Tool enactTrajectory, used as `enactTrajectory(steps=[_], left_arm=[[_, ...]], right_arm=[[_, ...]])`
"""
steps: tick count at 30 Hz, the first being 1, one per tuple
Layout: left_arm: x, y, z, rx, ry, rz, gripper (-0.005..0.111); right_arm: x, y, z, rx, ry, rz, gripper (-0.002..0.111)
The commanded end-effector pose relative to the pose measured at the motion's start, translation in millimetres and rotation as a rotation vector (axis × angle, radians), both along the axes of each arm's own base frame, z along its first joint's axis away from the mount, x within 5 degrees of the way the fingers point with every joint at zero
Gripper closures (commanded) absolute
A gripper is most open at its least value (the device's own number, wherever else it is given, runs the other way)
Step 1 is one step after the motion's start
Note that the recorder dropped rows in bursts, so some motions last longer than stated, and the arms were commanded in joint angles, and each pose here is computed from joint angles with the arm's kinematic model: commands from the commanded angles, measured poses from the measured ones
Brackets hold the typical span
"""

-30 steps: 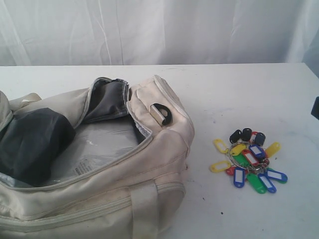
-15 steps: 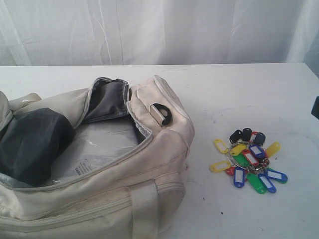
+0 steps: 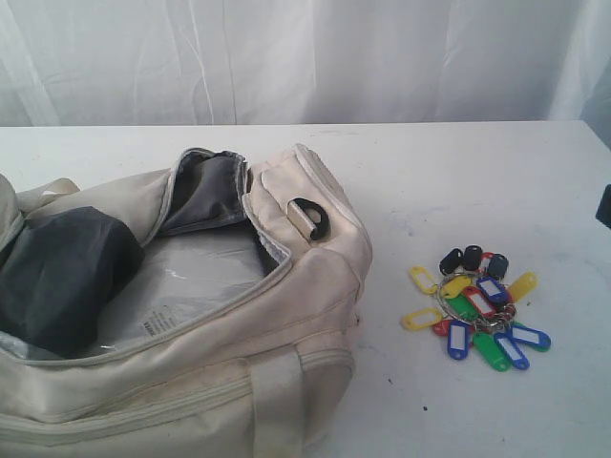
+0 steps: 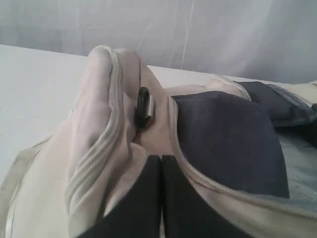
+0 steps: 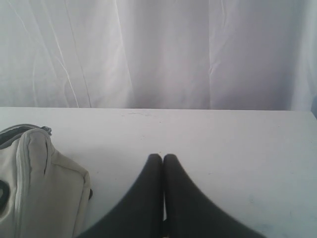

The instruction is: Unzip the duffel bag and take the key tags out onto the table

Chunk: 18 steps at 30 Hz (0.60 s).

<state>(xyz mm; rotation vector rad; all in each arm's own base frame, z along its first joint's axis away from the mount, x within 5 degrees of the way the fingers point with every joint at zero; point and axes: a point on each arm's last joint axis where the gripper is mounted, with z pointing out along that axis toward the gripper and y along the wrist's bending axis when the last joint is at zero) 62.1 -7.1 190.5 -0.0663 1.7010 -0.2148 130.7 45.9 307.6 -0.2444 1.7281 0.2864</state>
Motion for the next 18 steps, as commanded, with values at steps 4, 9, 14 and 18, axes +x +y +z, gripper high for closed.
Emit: enactTrajectory(steps=[4, 9, 14, 18], left_arm=[[-2, -2, -12, 0.24, 0.087, -0.073, 0.107], [-6, -4, -21, 0.363, 0.176, -0.138, 0.107], [-7, -4, -25, 0.395, 0.219, -0.152, 0.107], [-7, -3, -25, 0.401, 0.218, -0.148, 0.107]], right_arm=[[-1, -1, 0, 0.003, -0.006, -0.006, 0.108], [-1, -1, 0, 0.003, -0.006, -0.006, 0.108], [-1, -1, 0, 0.003, -0.006, -0.006, 0.108], [-1, -1, 0, 0.003, -0.006, -0.006, 0.108]])
